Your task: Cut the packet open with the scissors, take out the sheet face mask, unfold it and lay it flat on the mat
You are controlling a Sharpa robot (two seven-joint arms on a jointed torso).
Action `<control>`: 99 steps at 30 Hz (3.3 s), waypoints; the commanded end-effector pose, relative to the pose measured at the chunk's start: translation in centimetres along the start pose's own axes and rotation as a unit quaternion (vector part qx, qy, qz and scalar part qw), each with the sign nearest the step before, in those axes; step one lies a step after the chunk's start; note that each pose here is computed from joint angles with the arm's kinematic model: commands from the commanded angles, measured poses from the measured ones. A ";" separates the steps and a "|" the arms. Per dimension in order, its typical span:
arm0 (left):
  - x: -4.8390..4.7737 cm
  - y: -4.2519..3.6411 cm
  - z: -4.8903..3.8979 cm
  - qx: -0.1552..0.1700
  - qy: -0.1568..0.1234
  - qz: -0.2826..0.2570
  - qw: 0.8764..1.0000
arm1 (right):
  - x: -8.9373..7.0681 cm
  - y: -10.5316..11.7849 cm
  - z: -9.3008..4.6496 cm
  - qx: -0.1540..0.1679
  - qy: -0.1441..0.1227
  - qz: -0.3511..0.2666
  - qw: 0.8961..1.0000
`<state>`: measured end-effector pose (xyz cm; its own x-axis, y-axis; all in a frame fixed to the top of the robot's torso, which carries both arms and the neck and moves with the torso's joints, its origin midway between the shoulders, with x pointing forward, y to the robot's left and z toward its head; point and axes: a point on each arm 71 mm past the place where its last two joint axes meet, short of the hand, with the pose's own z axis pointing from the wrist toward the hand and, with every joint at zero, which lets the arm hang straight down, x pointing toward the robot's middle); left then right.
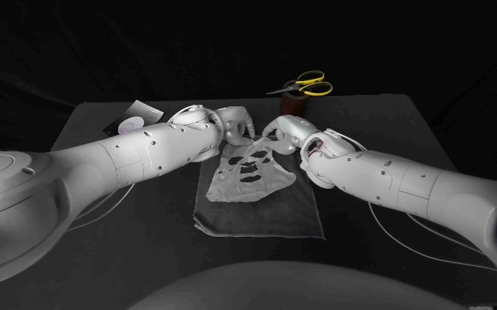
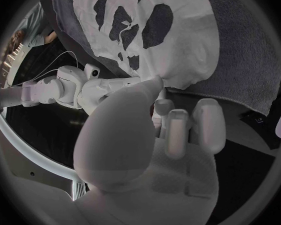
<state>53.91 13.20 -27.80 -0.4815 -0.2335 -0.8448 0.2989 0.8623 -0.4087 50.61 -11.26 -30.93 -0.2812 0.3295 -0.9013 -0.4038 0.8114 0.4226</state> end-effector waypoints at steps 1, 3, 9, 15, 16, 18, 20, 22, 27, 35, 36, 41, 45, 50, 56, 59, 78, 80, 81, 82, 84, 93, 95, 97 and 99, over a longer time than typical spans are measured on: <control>0.08 -0.05 0.02 -0.004 0.006 0.010 1.000 | 0.2 0.0 0.1 0.002 0.014 -0.003 1.000; 0.08 -0.05 0.02 -0.004 0.005 0.011 1.000 | 0.2 0.0 0.1 0.002 0.015 -0.003 1.000; 0.05 -0.11 0.08 -0.005 0.003 0.014 1.000 | 0.2 0.0 0.2 0.001 0.013 -0.003 1.000; 0.02 -0.14 0.14 -0.006 -0.001 0.015 1.000 | 0.0 0.0 0.2 -0.001 0.000 -0.002 1.000; 0.01 -0.15 0.15 -0.006 -0.001 0.015 1.000 | 0.0 0.0 0.2 -0.002 -0.002 -0.001 1.000; 0.00 -0.18 0.16 -0.006 -0.003 0.016 1.000 | -0.1 0.0 0.2 -0.003 -0.007 0.000 1.000; -0.02 -0.20 0.17 -0.005 -0.004 0.016 1.000 | -0.2 0.0 0.2 -0.005 -0.012 0.000 1.000; -0.04 -0.23 0.19 -0.004 -0.006 0.016 1.000 | -0.2 0.1 0.2 -0.007 -0.016 0.000 1.000; -0.10 -0.33 0.22 0.000 -0.011 0.015 1.000 | -0.4 0.2 0.2 -0.012 -0.024 0.001 1.000; -0.40 -0.64 0.24 0.016 -0.035 0.012 0.999 | -0.6 0.3 0.1 -0.021 -0.037 0.001 0.999; -0.45 -0.67 0.23 0.018 -0.038 0.013 0.999 | -0.6 0.3 0.0 -0.021 -0.038 0.001 0.999; -0.71 -0.70 0.13 0.028 -0.055 0.013 0.998 | -0.7 0.2 -0.2 -0.021 -0.039 0.001 0.999; -0.86 -0.54 -0.08 0.030 -0.063 0.012 0.997 | -0.8 -0.1 -0.4 -0.020 -0.039 0.001 0.999; -1.00 -0.09 -0.49 0.028 -0.068 0.009 0.997 | -0.9 -0.3 -0.8 -0.018 -0.039 0.001 0.999; -1.03 0.62 -0.96 0.019 -0.061 0.007 0.998 | -1.0 -0.6 -1.2 -0.017 -0.041 0.003 0.999; -1.03 0.94 -1.09 0.014 -0.057 0.007 0.998 | -1.0 -0.7 -1.4 -0.016 -0.043 0.003 0.999; -1.01 1.00 -1.00 0.004 -0.059 -0.006 0.998 | -1.0 -0.4 -1.2 -0.012 -0.047 0.012 0.999; -1.02 1.01 -0.98 0.003 -0.059 -0.011 0.998 | -0.9 -0.5 -1.1 -0.009 -0.043 0.014 0.999; -1.04 1.06 -0.99 0.002 -0.059 -0.015 0.998 | -0.9 -0.5 -1.1 -0.008 -0.041 0.015 0.999; -1.07 1.13 -1.03 0.001 -0.060 -0.018 0.998 | -0.9 -0.6 -1.2 -0.006 -0.040 0.016 0.999; -1.10 1.30 -1.12 -0.001 -0.060 -0.023 0.998 | -1.0 -0.8 -1.4 -0.004 -0.040 0.020 0.999; -1.27 2.60 -2.00 -0.018 -0.057 -0.029 0.998 | -1.9 -1.7 -3.2 0.002 -0.050 0.045 0.998; -1.26 2.86 -2.23 -0.020 -0.056 -0.029 0.998 | -2.0 -1.8 -3.7 0.004 -0.050 0.049 0.998; -1.20 3.16 -2.51 -0.023 -0.055 -0.029 0.998 | -2.2 -2.0 -4.3 0.006 -0.047 0.053 0.997; -1.12 3.48 -2.78 -0.026 -0.052 -0.030 0.998 | -2.3 -2.1 -5.0 0.010 -0.041 0.058 0.997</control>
<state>53.30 17.83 -27.26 -0.3989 -0.3207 -0.8591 0.2409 0.8673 -0.4356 47.89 -16.14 -29.30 -0.2440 0.4463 -0.8610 -0.3752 0.7752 0.5082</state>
